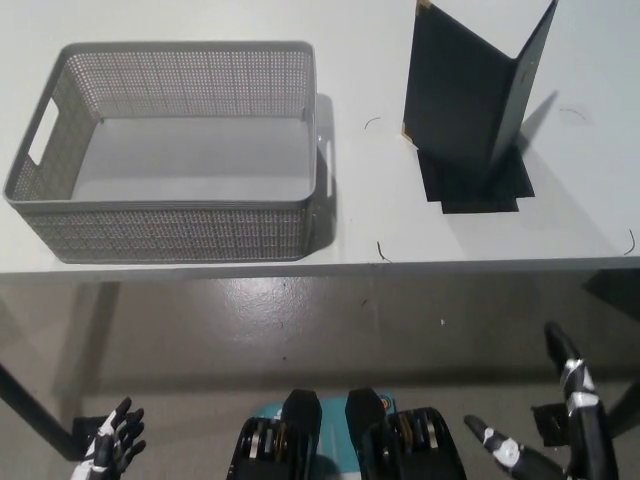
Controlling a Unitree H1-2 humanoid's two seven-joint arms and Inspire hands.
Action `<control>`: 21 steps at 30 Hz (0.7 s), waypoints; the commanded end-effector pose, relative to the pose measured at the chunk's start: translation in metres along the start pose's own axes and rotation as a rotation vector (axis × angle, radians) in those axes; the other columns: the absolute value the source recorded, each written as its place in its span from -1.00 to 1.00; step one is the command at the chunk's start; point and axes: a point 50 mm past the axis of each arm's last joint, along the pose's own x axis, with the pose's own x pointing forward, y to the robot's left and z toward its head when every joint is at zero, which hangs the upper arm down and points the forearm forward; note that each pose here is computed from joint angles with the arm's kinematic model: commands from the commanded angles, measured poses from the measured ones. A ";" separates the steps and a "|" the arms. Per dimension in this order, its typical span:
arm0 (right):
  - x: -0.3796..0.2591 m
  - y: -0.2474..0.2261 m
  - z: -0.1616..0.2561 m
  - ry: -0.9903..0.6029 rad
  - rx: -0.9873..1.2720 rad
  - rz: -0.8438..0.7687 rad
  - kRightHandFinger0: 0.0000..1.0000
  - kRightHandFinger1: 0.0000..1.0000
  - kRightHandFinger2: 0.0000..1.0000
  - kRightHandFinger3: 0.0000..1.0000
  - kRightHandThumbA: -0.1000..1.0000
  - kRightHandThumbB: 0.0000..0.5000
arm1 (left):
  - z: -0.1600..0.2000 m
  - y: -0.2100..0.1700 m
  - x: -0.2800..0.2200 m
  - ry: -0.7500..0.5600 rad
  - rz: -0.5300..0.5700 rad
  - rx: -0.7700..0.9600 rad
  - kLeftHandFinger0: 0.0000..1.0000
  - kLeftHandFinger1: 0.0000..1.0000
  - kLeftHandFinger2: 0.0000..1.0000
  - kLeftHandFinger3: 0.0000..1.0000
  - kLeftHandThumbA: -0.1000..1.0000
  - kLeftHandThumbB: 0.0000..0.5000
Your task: A notebook is kept standing on the table on the right hand side and a container is kept on the left hand side and the robot uses its right hand to grab the notebook and places it in the container
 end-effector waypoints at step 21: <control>0.202 0.002 0.028 -0.075 -0.003 -0.196 1.00 1.00 1.00 1.00 1.00 0.46 | 0.003 0.012 -0.012 -0.047 -0.019 0.024 1.00 1.00 1.00 1.00 1.00 -0.45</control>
